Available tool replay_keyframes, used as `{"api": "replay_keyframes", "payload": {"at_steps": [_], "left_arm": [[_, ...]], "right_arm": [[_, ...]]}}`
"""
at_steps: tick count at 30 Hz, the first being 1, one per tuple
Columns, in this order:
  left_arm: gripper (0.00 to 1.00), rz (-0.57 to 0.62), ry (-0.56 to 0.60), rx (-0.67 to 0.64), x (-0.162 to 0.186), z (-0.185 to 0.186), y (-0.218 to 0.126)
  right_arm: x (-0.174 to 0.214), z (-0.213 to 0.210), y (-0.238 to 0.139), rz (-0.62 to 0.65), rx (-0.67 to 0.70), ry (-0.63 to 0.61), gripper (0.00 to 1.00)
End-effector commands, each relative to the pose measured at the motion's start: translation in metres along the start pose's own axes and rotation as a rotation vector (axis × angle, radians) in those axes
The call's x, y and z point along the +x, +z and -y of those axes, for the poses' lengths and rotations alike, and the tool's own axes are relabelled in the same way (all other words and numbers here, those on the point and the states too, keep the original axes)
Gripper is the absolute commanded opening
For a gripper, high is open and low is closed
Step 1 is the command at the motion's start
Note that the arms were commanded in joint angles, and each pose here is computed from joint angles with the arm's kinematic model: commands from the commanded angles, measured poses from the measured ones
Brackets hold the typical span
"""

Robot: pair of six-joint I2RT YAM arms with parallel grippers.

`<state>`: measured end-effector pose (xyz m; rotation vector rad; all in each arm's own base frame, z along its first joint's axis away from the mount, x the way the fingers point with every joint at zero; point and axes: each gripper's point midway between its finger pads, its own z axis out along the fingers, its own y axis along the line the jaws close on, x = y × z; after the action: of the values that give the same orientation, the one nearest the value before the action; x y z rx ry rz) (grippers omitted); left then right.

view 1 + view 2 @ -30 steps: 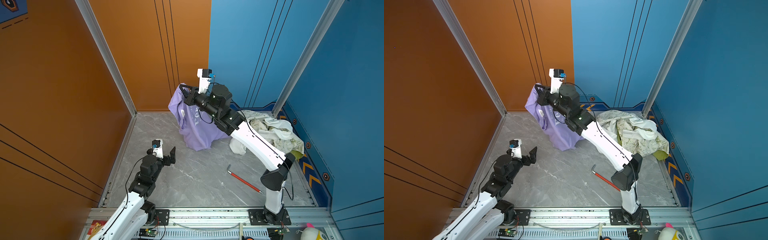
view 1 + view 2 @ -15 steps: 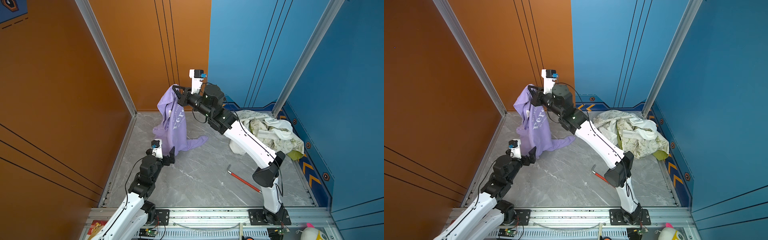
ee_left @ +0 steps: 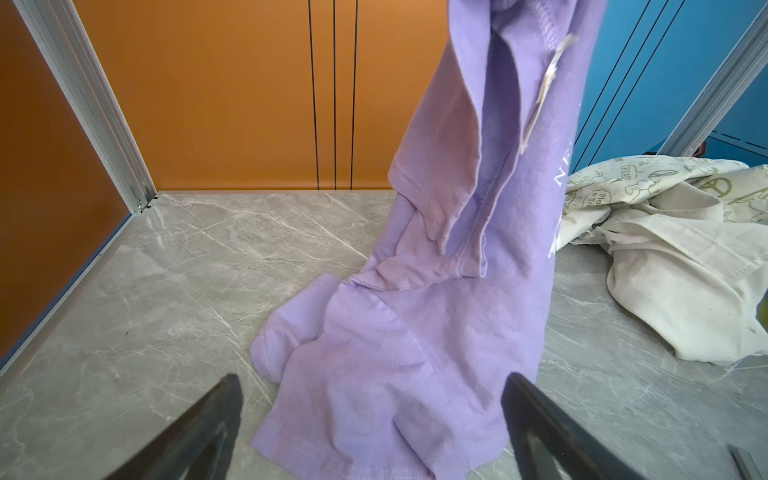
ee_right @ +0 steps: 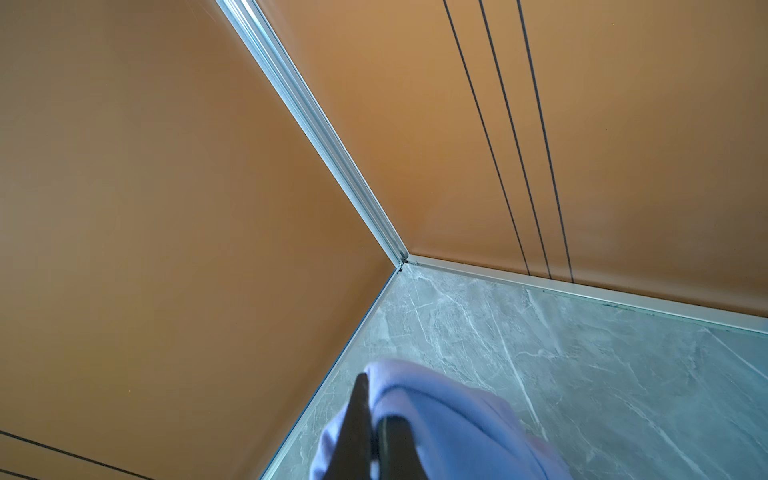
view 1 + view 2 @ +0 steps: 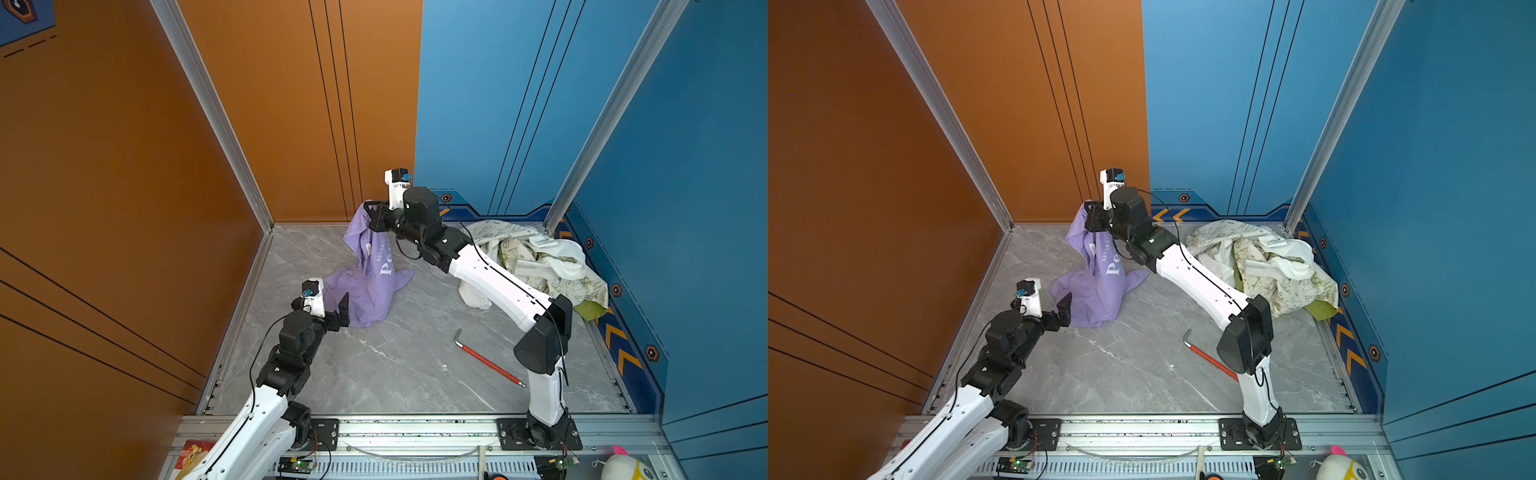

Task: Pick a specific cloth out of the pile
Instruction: 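Lower the purple T-shirt onto the table and open the right gripper, then grasp the purple T-shirt with the left gripper while the right arm withdraws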

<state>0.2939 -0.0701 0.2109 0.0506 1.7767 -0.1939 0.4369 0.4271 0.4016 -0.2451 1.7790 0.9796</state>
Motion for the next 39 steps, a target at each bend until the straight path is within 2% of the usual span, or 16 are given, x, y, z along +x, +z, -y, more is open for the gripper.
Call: {"api": "replay_keyframes", "payload": {"at_steps": [1,6,7,10,11,13,16,18,22,28,31,34,36,38,39], "left_arm": [[0.98,0.017,0.017,-0.011,0.0,-0.001,-0.001],[0.98,0.02,0.019,-0.027,0.0,-0.004,-0.002],[0.98,0.023,0.02,-0.031,0.0,-0.005,-0.002],[0.98,0.027,0.02,-0.045,-0.001,-0.007,-0.003],[0.98,0.031,0.019,-0.052,-0.002,-0.008,-0.003],[0.98,0.036,0.016,-0.069,-0.002,-0.011,-0.004],[0.98,0.049,-0.001,-0.109,-0.003,-0.019,-0.007],[0.98,0.053,-0.016,-0.141,-0.003,-0.024,-0.008],[0.98,0.057,-0.078,-0.192,-0.001,-0.033,-0.009],[0.98,0.057,-0.214,-0.337,0.006,-0.058,-0.018],[0.98,0.036,-0.226,-0.397,0.002,-0.067,-0.025],[0.98,0.009,-0.191,-0.362,-0.001,-0.061,-0.022],[0.98,-0.031,-0.128,-0.341,-0.007,-0.056,-0.019],[0.98,-0.074,-0.158,-0.414,-0.006,-0.066,-0.023],[0.98,-0.088,-0.214,-0.42,-0.005,-0.067,-0.022]], "right_arm": [[0.001,-0.011,0.003,0.003,-0.033,0.005,0.03],[0.032,-0.025,0.021,-0.069,-0.074,0.02,0.04],[0.051,-0.022,0.032,-0.105,-0.074,0.021,0.04],[0.074,-0.031,0.042,-0.165,-0.109,0.02,0.11],[0.08,-0.035,0.044,-0.183,-0.119,0.019,0.17],[0.091,-0.037,0.046,-0.224,-0.131,0.008,0.39],[0.093,-0.03,0.043,-0.247,-0.097,-0.023,0.62],[0.087,-0.025,0.038,-0.244,-0.072,-0.042,0.69],[0.07,-0.013,0.02,-0.215,-0.023,-0.073,0.75],[0.054,0.001,-0.017,-0.198,0.033,-0.124,0.76],[0.055,0.014,-0.038,-0.206,0.072,-0.14,0.76],[0.06,0.028,-0.064,-0.209,0.114,-0.154,0.76],[0.063,0.034,-0.081,-0.202,0.129,-0.166,0.76],[0.064,0.039,-0.1,-0.187,0.14,-0.185,0.76],[0.066,0.044,-0.111,-0.184,0.154,-0.193,0.77]]}}
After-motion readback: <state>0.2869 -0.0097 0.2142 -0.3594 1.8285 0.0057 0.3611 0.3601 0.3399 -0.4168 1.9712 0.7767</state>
